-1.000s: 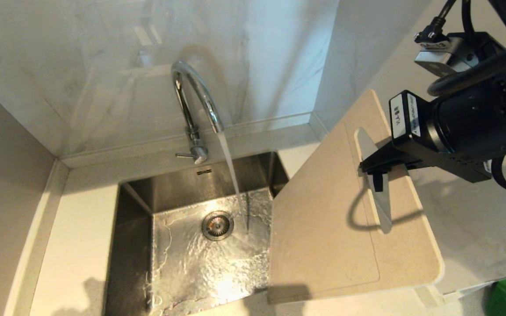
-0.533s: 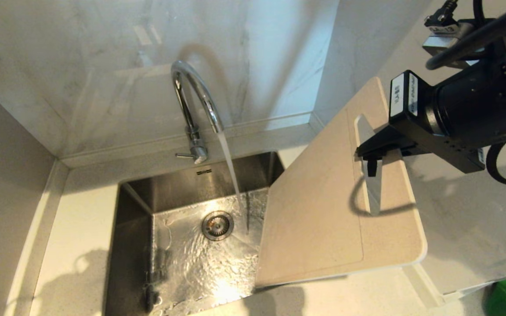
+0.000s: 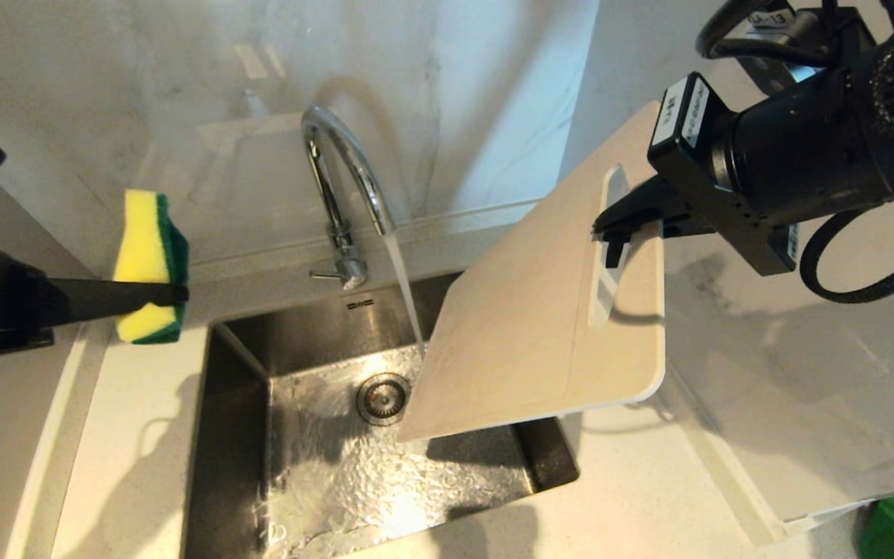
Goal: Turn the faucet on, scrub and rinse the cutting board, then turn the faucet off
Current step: Scrub the cutting board underwater
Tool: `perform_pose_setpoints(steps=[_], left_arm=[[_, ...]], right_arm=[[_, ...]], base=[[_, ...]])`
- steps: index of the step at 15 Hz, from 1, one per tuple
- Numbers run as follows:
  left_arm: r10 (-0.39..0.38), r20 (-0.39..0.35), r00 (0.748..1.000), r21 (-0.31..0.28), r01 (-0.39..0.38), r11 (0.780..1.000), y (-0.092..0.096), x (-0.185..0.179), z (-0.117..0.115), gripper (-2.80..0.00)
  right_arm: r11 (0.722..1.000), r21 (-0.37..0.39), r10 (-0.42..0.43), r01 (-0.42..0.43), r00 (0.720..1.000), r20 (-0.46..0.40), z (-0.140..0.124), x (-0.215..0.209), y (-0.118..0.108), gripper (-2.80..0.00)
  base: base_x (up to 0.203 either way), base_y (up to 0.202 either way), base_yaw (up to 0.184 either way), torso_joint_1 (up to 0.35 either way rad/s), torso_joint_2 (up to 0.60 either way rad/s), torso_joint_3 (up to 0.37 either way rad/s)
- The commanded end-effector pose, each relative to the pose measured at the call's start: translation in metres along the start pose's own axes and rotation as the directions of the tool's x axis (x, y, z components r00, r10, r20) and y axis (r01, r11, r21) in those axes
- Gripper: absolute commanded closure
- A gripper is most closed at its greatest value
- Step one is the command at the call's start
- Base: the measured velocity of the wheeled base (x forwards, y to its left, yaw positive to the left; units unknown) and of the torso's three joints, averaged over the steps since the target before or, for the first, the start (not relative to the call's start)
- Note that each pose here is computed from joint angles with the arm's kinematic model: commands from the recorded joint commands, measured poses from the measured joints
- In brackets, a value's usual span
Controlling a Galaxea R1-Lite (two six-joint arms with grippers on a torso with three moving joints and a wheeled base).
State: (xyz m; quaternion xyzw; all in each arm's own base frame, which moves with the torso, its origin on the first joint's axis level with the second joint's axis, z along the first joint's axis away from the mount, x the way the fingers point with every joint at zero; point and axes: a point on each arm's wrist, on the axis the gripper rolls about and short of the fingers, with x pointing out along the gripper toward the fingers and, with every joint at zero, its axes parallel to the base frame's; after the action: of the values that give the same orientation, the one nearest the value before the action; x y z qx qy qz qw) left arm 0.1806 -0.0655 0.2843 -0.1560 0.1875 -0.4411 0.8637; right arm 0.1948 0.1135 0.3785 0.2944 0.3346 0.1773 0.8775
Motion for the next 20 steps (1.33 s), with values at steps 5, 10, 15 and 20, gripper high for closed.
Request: perform_pose_setpoints(steps=[5, 10, 15, 20], left_arm=[[-0.157, -0.107, 0.982, -0.121, 0.144, 0.982, 0.000, 0.078, 0.005, 0.00], [-0.302, -0.171, 0.938, -0.212, 0.265, 0.941, -0.032, 0.132, 0.008, 0.00], [-0.372, -0.218, 0.902, -0.217, 0.327, 0.920, -0.049, 0.175, -0.002, 0.00], [-0.431, -0.239, 0.870, -0.287, 0.360, 0.888, -0.067, 0.194, -0.012, 0.00]], right_arm=[[1.000, 0.018, 0.005, -0.005, 1.000, -0.016, 0.000, 0.002, 0.000, 0.00], [1.000, 0.019, 0.007, -0.007, 1.000, -0.016, -0.001, -0.002, 0.000, 0.00], [1.000, 0.025, -0.007, 0.009, 0.996, -0.090, -0.010, -0.013, -0.005, 0.00], [1.000, 0.017, 0.008, -0.007, 0.997, -0.072, -0.008, -0.015, -0.003, 0.00]], base=[[0.000, 0.000, 0.000, 0.000, 0.00, 0.000], [0.000, 0.000, 0.000, 0.000, 0.00, 0.000], [0.000, 0.000, 0.000, 0.000, 0.00, 0.000], [0.000, 0.000, 0.000, 0.000, 0.00, 0.000]])
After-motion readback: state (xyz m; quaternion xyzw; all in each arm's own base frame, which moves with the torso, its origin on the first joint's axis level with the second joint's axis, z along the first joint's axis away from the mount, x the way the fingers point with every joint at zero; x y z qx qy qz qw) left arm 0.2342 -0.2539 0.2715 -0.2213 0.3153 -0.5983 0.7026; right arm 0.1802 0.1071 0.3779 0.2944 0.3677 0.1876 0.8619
